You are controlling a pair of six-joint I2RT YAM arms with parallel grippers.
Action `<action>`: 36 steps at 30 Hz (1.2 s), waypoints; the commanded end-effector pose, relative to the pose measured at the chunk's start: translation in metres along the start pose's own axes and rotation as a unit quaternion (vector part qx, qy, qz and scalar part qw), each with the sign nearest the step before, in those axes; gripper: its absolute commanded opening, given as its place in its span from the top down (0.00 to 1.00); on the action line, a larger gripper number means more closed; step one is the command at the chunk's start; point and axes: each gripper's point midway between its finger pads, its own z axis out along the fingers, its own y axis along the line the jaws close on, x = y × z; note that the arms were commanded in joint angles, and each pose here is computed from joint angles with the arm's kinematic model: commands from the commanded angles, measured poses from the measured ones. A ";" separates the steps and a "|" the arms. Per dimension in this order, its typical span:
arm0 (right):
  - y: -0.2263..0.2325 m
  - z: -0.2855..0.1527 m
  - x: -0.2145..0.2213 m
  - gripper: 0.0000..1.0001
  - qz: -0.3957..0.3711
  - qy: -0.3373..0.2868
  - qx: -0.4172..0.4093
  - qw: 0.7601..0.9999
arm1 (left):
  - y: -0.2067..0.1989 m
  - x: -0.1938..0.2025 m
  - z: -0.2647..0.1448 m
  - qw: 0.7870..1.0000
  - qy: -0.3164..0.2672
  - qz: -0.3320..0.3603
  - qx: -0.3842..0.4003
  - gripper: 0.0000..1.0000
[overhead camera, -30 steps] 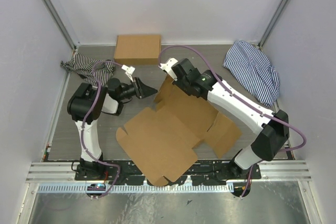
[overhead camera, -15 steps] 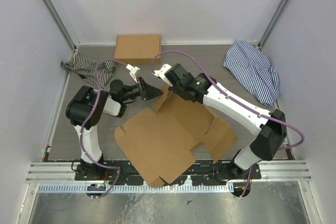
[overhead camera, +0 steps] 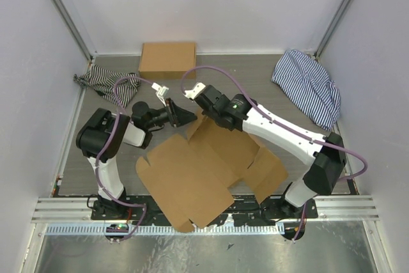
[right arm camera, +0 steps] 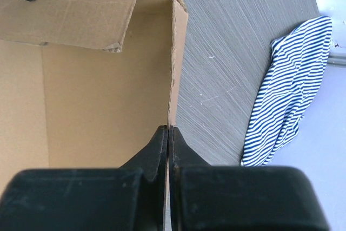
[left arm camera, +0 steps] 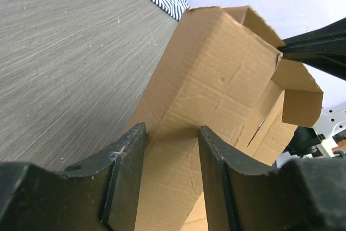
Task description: Fold the paper box
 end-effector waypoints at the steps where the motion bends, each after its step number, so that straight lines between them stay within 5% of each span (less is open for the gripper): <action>1: -0.010 -0.006 -0.010 0.97 0.022 -0.009 0.026 0.999 | -0.014 -0.013 0.001 0.999 -0.015 0.044 0.018 0.50; 24: 0.034 -0.020 -0.019 0.97 0.004 -0.002 0.044 0.999 | -0.029 0.000 -0.022 0.998 -0.024 0.056 -0.001 0.49; 36: 0.040 -0.040 -0.027 0.97 0.007 0.005 0.118 0.993 | -0.032 0.002 -0.042 0.995 -0.036 0.080 -0.054 0.48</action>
